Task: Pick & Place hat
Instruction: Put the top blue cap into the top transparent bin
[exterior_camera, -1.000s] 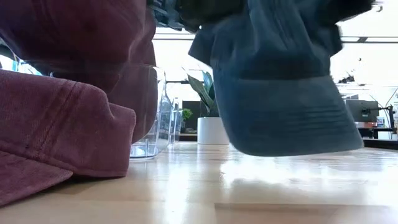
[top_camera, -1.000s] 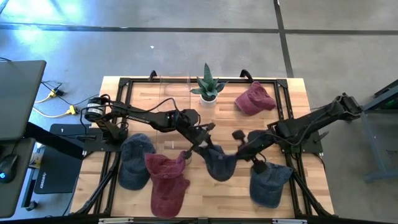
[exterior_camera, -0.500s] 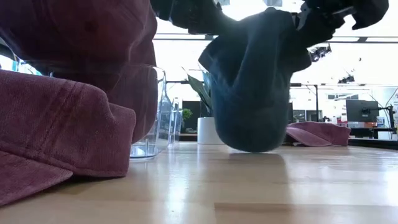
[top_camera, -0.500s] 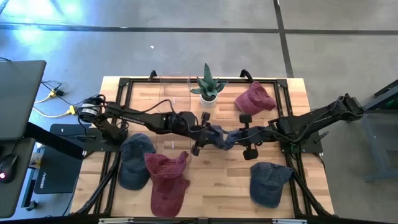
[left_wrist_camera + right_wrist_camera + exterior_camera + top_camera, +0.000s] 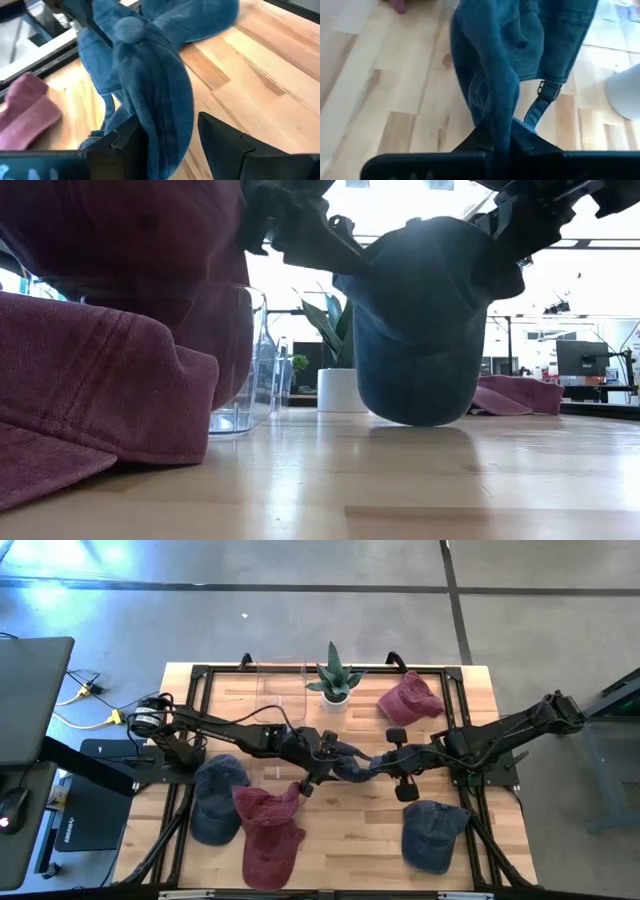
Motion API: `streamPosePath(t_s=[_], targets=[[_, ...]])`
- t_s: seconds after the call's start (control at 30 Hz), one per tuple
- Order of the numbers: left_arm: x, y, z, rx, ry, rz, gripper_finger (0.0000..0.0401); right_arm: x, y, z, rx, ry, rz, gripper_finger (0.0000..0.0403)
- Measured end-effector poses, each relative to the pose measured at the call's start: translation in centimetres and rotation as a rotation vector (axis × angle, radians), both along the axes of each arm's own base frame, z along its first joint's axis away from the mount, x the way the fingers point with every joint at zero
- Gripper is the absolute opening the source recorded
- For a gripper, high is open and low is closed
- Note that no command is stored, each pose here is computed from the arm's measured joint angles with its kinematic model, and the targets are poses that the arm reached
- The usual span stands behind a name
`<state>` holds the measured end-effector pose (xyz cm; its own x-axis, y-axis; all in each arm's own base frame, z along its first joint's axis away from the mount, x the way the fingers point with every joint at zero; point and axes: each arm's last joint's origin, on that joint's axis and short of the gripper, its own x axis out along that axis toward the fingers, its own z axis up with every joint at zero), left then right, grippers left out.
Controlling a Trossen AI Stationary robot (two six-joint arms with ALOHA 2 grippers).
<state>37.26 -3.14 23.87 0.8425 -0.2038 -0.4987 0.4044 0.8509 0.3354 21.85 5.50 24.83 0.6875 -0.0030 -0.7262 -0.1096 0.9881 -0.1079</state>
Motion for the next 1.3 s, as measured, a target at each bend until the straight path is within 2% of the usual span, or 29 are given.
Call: streamPosePath(t_s=[0.2, 0.5, 0.6, 0.73, 0.9, 0.97, 1.07, 1.17, 1.3], targets=[[-0.2, -0.3, -0.1, -0.040, 0.016, -0.116, 0.0160, -0.2, 0.2, -0.2, 0.048, 0.039, 0.073, 0.0003], [-0.3, -0.6, -0.1, -0.087, 0.019, -0.194, 0.0057, -0.6, 0.6, -0.4, 0.072, 0.089, 0.249, 0.0024], [-0.3, -0.6, -0.1, -0.087, 0.019, -0.193, 0.0028, -0.5, 0.5, -0.4, 0.054, 0.086, 0.251, 0.0033], [-0.3, -0.5, -0.1, -0.077, 0.021, -0.178, 0.0005, -0.5, 0.4, -0.4, 0.032, 0.085, 0.246, 0.0070], [-0.2, -0.4, -0.1, -0.059, 0.019, -0.147, 0.0011, -0.4, 0.8, 0.5, 0.051, 0.065, 0.266, 0.0150], [-0.2, -0.4, -0.1, -0.058, 0.010, -0.147, 0.0012, -0.5, 1.2, 0.8, 0.007, 0.049, 0.303, 0.0180], [-0.1, -0.4, 0.1, -0.058, -0.013, -0.145, 0.0012, -0.8, 2.1, 0.8, -0.143, 0.026, 0.330, 0.0211], [0.0, -0.4, 0.3, -0.059, -0.035, -0.143, 0.0012, -1.2, 3.0, 0.5, -0.274, 0.011, 0.334, 0.0223], [0.2, -0.3, 0.5, -0.050, -0.056, -0.100, 0.0012, -1.0, 4.3, 0.2, -0.314, -0.053, 0.336, 0.0221]])
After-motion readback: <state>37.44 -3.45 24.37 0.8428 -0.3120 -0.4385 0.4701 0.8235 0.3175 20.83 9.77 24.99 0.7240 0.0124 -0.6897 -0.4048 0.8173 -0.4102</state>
